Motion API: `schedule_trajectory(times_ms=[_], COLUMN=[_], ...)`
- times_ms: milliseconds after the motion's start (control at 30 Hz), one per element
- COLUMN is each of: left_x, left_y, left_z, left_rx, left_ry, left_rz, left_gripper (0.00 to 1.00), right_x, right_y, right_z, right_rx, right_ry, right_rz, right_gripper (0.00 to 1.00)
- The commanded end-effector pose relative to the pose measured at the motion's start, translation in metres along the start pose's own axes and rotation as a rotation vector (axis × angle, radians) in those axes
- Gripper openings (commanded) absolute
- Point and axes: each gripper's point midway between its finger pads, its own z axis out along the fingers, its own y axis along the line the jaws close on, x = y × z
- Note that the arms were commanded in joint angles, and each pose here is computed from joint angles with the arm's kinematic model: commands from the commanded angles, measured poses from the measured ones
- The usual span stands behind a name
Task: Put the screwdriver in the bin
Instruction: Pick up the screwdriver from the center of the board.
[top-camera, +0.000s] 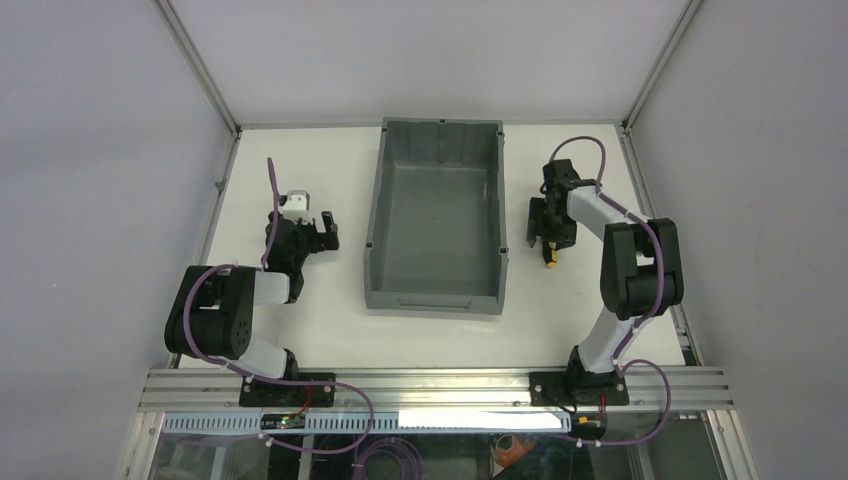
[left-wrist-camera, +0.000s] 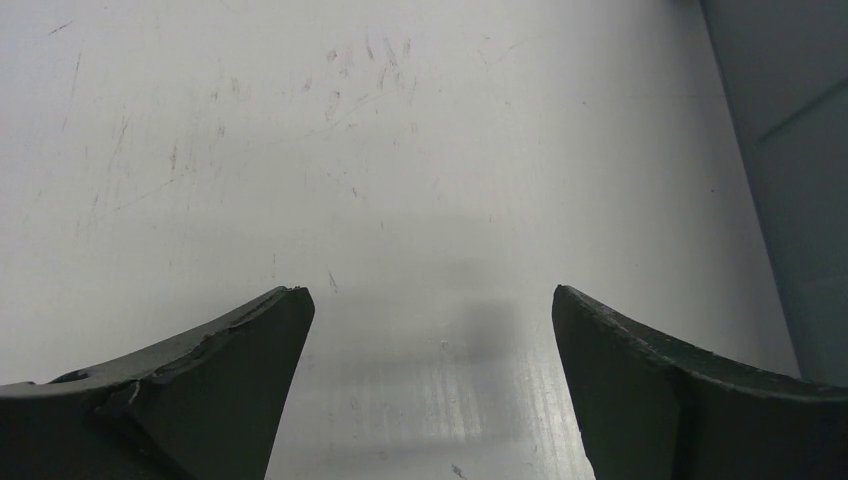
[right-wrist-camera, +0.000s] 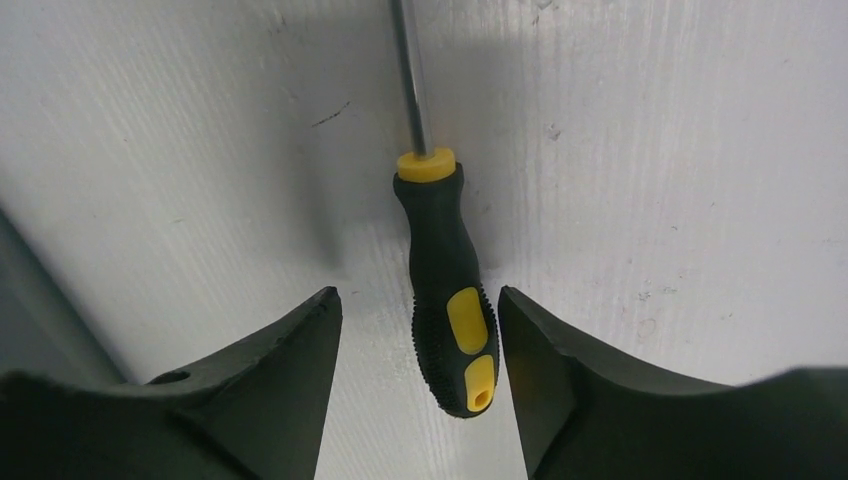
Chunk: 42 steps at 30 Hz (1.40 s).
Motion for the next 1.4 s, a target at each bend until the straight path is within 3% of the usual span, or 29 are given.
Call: schedule_trajectory(times_ms=[0, 600, 1367], left_x=[-0.025, -0.025, -0.025], left_y=[-0.002, -0.002, -0.002], left_z=[0.004, 0.004, 0.004], left_rx=[0.016, 0.016, 0.016], left_ry=[-0.081, -0.082, -0.081], left_rz=[0.019, 0.019, 0.019], left_gripper=[0.99, 0.99, 0.99], right_x=[-0.004, 0.000, -0.034], right_y=[-0.002, -0.008, -0.011], right_z=[0.005, 0.001, -0.099], right_rx=[-0.007, 0.017, -0.016], right_ry=[-0.025, -0.029, -0.215], right_rz=[0.028, 0.047, 0.094], right_gripper=[0.60, 0.22, 0.16])
